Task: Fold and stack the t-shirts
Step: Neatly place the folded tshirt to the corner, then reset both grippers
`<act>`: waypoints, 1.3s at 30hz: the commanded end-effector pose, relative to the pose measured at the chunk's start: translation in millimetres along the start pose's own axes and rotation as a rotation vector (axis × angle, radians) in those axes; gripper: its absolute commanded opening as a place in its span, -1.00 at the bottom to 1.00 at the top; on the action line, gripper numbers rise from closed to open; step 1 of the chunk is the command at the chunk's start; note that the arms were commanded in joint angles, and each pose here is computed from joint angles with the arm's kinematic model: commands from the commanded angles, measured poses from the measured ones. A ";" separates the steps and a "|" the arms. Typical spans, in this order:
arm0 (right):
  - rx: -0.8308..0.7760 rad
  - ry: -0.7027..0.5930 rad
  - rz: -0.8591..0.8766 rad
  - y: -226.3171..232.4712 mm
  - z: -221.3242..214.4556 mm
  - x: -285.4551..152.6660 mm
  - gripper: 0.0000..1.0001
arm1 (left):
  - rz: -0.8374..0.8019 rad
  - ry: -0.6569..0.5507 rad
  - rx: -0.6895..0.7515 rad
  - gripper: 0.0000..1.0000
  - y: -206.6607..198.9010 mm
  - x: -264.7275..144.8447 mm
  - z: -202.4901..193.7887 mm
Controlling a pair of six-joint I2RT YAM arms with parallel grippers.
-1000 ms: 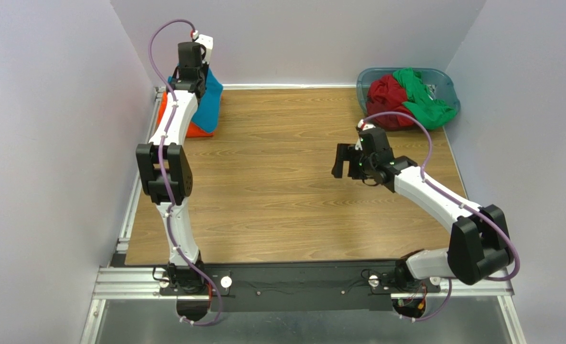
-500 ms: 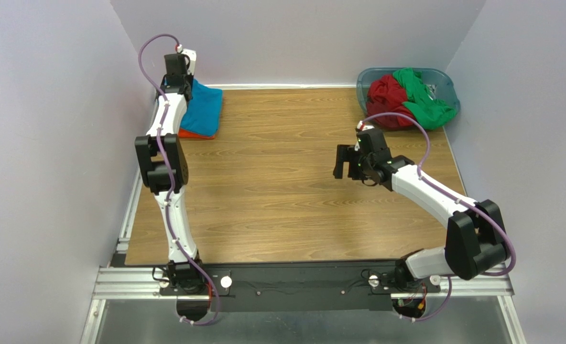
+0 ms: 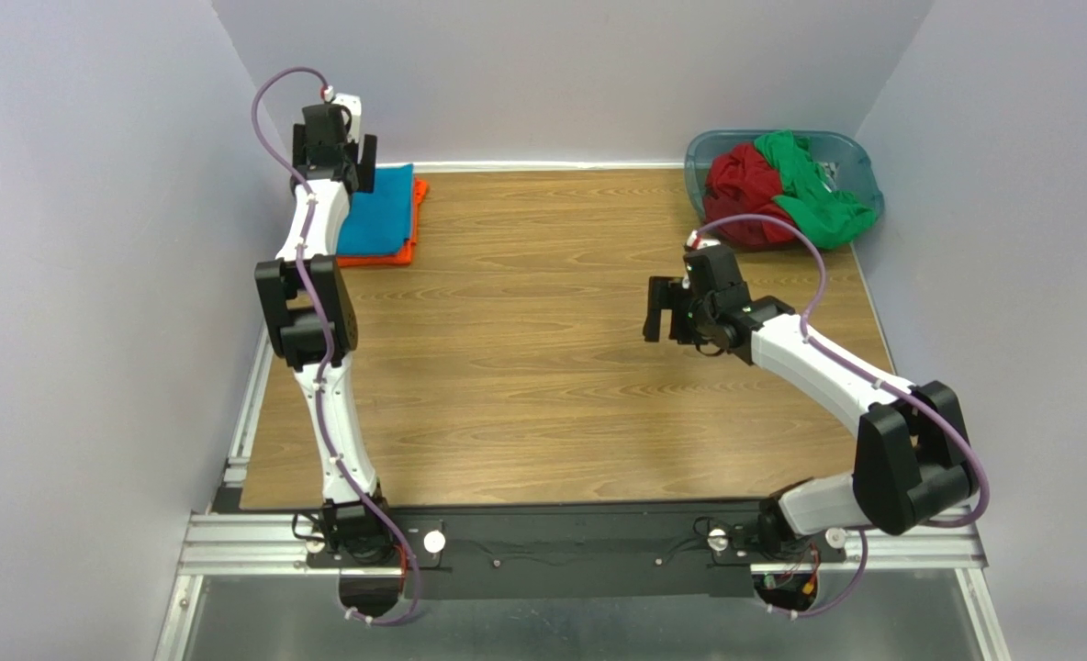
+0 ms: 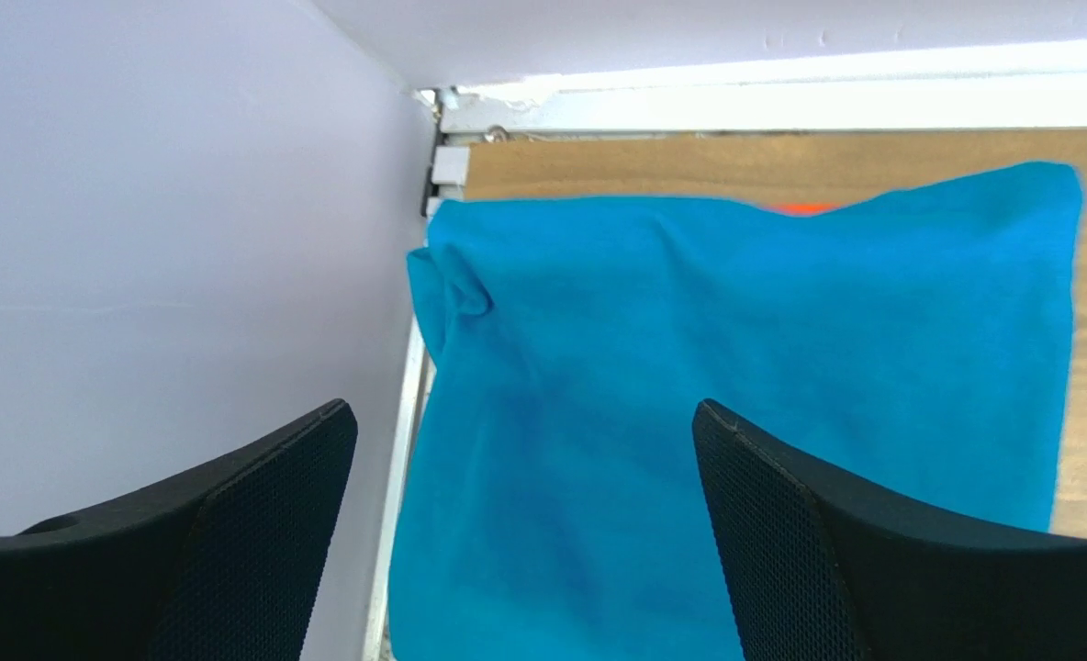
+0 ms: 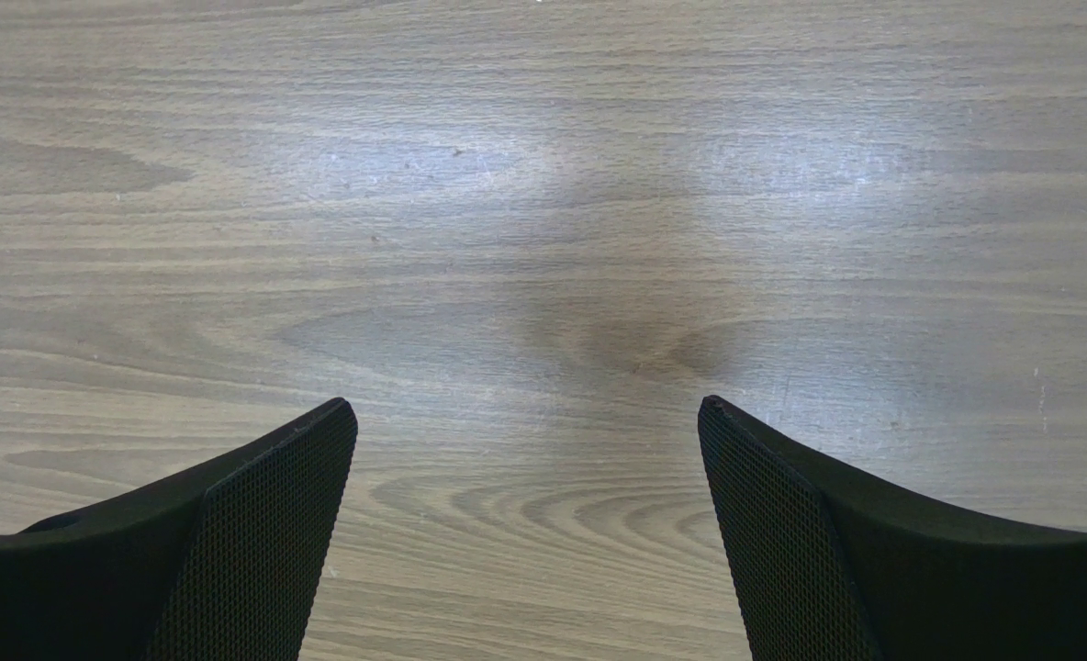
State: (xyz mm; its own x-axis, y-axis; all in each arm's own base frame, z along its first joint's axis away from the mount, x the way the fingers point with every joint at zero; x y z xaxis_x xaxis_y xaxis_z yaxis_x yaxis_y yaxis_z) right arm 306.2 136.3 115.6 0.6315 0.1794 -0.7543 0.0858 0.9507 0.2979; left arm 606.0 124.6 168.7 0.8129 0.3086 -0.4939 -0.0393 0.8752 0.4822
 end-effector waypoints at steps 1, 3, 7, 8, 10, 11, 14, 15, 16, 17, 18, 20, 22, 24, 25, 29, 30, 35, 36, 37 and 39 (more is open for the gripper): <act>0.000 -0.054 -0.018 1.3 14.2 -14.7 1.00 | 0.068 -0.034 -0.070 0.97 22.5 -9.4 20.3; 0.003 -0.063 -0.020 0.6 15.3 -18.5 1.00 | 0.073 -0.061 -0.119 0.97 29.0 -21.9 32.9; 0.016 -0.095 -0.008 1.3 19.7 -29.7 1.00 | 0.045 -0.112 -0.217 0.97 35.4 -52.7 54.0; 0.019 -0.097 -0.005 1.6 19.7 -31.1 1.00 | 0.033 -0.126 -0.240 0.97 35.1 -60.0 58.8; 0.025 -0.104 0.007 3.3 21.1 -34.7 1.00 | -0.001 -0.184 -0.320 0.97 39.3 -85.9 77.7; 0.028 -0.112 0.015 4.0 22.2 -38.1 1.00 | -0.020 -0.213 -0.339 0.97 42.1 -103.3 86.1; 0.045 -0.126 0.027 5.0 23.2 -43.6 1.00 | -0.070 -0.255 -0.427 0.97 34.2 -140.4 98.5; 0.049 -0.131 0.031 5.6 24.1 -45.3 1.00 | -0.085 -0.274 -0.441 0.97 30.7 -150.2 101.8; 0.054 -0.136 0.034 6.0 24.7 -46.6 1.00 | -0.089 -0.282 -0.450 0.97 26.6 -161.0 103.5; 0.058 -0.138 0.034 5.8 24.7 -47.6 1.00 | -0.101 -0.245 -0.472 0.97 11.7 -163.1 90.0; 0.061 -0.142 0.041 6.1 24.6 -50.0 1.00 | -0.082 -0.281 -0.487 0.97 7.8 -191.0 100.6; 0.074 -0.155 0.040 4.5 24.3 -53.3 1.00 | -0.101 -0.256 -0.507 0.97 -29.2 -215.0 81.1; 0.082 -0.165 0.036 2.7 24.0 -55.6 1.00 | -0.103 -0.306 -0.539 0.97 -36.6 -245.1 90.4; 0.088 -0.170 0.032 0.1 21.5 -57.2 1.00 | -0.152 -0.303 -0.562 0.97 -70.0 -272.8 71.0; 0.090 -0.180 0.033 -0.9 22.2 -60.3 1.00 | -0.170 -0.299 -0.571 0.97 -81.1 -282.6 54.8; 0.096 -0.197 0.035 -4.9 19.0 -66.0 1.00 | -0.224 -0.246 -0.612 0.97 -121.0 -311.3 13.9; 0.102 -0.201 0.031 -6.5 17.8 -66.5 1.00 | -0.224 -0.235 -0.630 0.97 -128.3 -316.5 5.1; 0.145 -0.247 -0.064 -27.2 12.1 -64.9 1.00 | -0.401 -0.189 -0.635 0.97 -190.0 -345.0 -39.7; 0.150 -0.256 -0.078 -30.1 11.9 -65.0 1.00 | -0.417 -0.172 -0.640 0.97 -197.1 -348.1 -46.8; 0.163 -0.264 -0.092 -33.1 10.9 -64.6 1.00 | -0.427 -0.167 -0.637 0.97 -202.8 -351.2 -52.0; 0.175 -0.268 -0.111 -37.7 7.8 -63.5 1.00 | -0.448 -0.140 -0.634 0.97 -215.9 -358.1 -67.2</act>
State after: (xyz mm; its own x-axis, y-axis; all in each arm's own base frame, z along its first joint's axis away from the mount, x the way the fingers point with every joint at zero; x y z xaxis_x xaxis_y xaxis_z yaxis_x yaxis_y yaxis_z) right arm 272.7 101.1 163.6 0.7833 0.0790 -0.6166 0.1955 0.9103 0.3649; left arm 299.0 -140.8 199.4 0.8844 -0.1449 -0.4437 0.0650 0.9795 -0.1905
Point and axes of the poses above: each gripper's point midway between its finger pads, its own x axis out along the fingers, its own y axis along the line the jaws close on, z = x × y, the point moved 3 cm from there along -x, back along the fingers, and after that the axes turned 12 degrees about x, right-handed, at the moved point
